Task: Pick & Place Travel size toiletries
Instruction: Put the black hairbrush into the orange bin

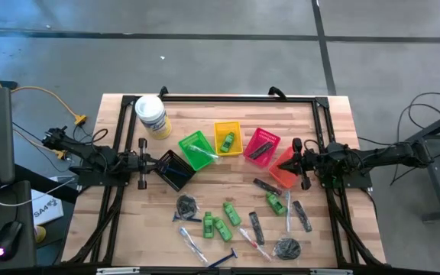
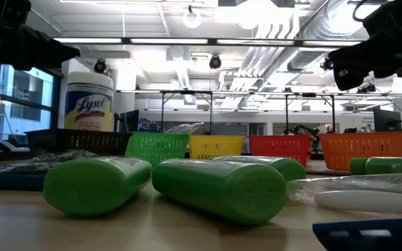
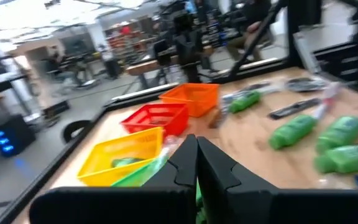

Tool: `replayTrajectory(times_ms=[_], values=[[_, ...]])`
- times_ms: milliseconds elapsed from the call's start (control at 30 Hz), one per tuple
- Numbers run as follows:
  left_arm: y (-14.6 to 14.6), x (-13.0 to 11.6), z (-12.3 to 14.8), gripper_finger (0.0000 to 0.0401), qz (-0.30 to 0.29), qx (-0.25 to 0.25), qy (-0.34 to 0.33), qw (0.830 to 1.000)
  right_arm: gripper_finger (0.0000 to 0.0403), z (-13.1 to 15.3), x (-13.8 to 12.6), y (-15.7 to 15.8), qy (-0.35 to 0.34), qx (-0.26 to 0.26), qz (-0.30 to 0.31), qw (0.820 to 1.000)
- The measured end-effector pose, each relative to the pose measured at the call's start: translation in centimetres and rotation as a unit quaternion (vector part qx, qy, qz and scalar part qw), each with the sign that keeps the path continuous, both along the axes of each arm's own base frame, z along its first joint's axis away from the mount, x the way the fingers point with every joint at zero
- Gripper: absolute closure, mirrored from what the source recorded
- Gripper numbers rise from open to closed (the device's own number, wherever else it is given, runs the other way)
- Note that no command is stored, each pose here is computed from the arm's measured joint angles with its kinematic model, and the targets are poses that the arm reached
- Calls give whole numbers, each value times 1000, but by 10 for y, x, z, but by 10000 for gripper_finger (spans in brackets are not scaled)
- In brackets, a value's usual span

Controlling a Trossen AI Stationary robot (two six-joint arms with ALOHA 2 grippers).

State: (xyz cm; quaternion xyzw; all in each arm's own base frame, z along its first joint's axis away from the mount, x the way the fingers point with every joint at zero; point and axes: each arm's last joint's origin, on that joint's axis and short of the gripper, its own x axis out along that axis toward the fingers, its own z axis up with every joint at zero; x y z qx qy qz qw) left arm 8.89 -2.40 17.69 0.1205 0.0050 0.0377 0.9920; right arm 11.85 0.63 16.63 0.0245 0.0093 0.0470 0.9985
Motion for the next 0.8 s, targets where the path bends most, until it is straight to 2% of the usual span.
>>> replayTrajectory(times_ms=[133,200,300,467,700,800], values=[[5,0,3,401,40,8,-7,999,399,1,0,-4,-7,-11,-69,998],[8,1,3,401,56,5,-6,998,399,0,0,-5,3,-15,-83,996],[11,1,2,401,74,-10,-1,997,399,-3,0,-5,16,-11,-85,996],[12,2,3,401,68,-19,-4,997,399,-5,1,-4,24,-1,-78,997],[13,1,5,401,88,-27,-20,996,399,1,2,-4,-5,8,-75,997],[13,1,6,401,87,-52,-29,994,399,4,2,-4,-20,6,-75,997]])
